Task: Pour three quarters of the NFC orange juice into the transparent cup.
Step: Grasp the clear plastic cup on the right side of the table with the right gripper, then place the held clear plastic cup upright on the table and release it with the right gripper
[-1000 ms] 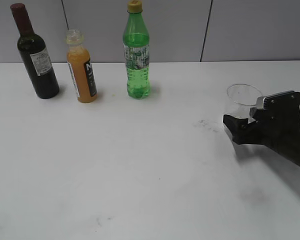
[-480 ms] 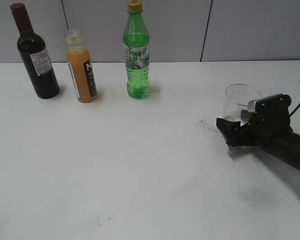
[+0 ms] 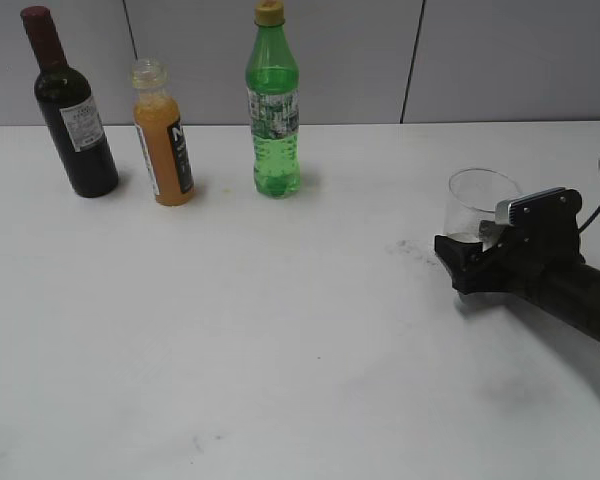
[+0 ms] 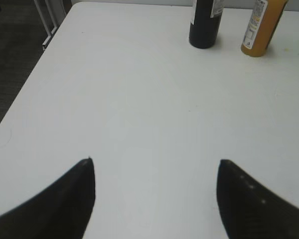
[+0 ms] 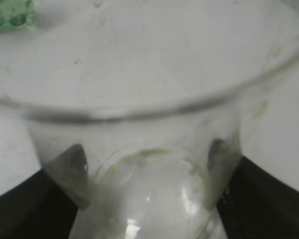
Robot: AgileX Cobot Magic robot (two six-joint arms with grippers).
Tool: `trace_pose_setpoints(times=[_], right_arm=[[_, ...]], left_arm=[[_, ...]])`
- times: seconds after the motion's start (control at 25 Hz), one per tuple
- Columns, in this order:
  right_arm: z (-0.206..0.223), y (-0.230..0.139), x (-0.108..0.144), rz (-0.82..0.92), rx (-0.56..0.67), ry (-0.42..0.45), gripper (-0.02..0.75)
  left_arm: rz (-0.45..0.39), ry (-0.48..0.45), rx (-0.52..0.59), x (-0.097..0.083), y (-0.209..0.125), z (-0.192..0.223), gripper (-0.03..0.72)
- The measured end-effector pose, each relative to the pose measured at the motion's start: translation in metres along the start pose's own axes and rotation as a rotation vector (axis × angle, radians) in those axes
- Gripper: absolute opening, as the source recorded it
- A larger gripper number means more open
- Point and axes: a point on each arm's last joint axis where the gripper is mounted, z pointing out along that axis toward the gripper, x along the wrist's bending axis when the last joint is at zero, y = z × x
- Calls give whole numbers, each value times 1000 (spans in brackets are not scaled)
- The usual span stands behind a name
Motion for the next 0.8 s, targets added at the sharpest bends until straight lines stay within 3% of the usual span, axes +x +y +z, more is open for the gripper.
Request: trace_pose_setpoints(times=[0.2, 0.52, 0.64, 0.8], right_arm=[[0, 0, 0, 0, 1, 1, 539], [0, 4, 1, -11, -11, 15, 538], [-2, 18, 5, -54, -51, 72, 538], [-8, 34, 19, -150, -99, 231, 538]], left_arm=[[0, 0, 0, 0, 0, 0, 584], [0, 0, 0, 0, 0, 0, 584], [0, 0, 0, 0, 0, 0, 584], [0, 0, 0, 0, 0, 0, 584]])
